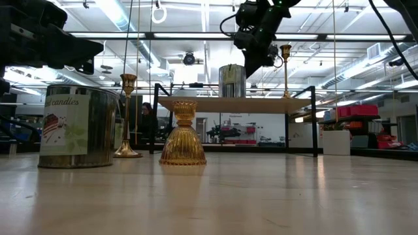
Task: Pick & Place candle stick holders
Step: Adjust the scented candle on the shelf
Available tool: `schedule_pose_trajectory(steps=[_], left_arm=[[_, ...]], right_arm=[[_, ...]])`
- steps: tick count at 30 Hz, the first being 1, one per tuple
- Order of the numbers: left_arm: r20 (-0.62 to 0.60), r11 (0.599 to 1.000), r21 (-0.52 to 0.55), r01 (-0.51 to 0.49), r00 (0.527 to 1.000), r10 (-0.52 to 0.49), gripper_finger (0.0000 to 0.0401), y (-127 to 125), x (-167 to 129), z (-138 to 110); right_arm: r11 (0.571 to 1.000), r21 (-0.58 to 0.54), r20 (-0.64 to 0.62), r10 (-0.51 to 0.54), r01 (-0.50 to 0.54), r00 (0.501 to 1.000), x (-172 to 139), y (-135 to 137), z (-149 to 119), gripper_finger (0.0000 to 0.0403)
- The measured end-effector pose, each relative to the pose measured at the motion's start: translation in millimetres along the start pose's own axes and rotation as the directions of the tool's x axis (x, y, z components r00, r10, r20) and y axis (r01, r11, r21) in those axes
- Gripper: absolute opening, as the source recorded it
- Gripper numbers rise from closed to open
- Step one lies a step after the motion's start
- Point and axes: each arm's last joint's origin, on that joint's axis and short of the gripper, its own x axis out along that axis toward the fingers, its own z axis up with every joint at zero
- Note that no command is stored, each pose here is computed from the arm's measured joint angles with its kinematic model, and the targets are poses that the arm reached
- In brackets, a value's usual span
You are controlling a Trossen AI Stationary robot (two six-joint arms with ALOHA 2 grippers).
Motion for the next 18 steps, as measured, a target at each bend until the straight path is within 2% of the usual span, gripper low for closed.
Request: schedule_pose_trajectory(steps=[8, 18], left_arm=[[0.000, 1.000, 0.000, 0.000, 1.000, 0.000, 0.0018, 0, 0, 0], [0.000, 1.000, 0.000, 0.000, 1.000, 0.000, 0.0018, 0, 0, 0]], right_arm=[[0.999, -0.047, 0.204, 0.004, 0.006, 0.979, -28, 4, 11, 0.0000], [0.987, -0.156, 0.455, 0.045, 0.030, 0.889, -53, 21, 28, 0.0000]])
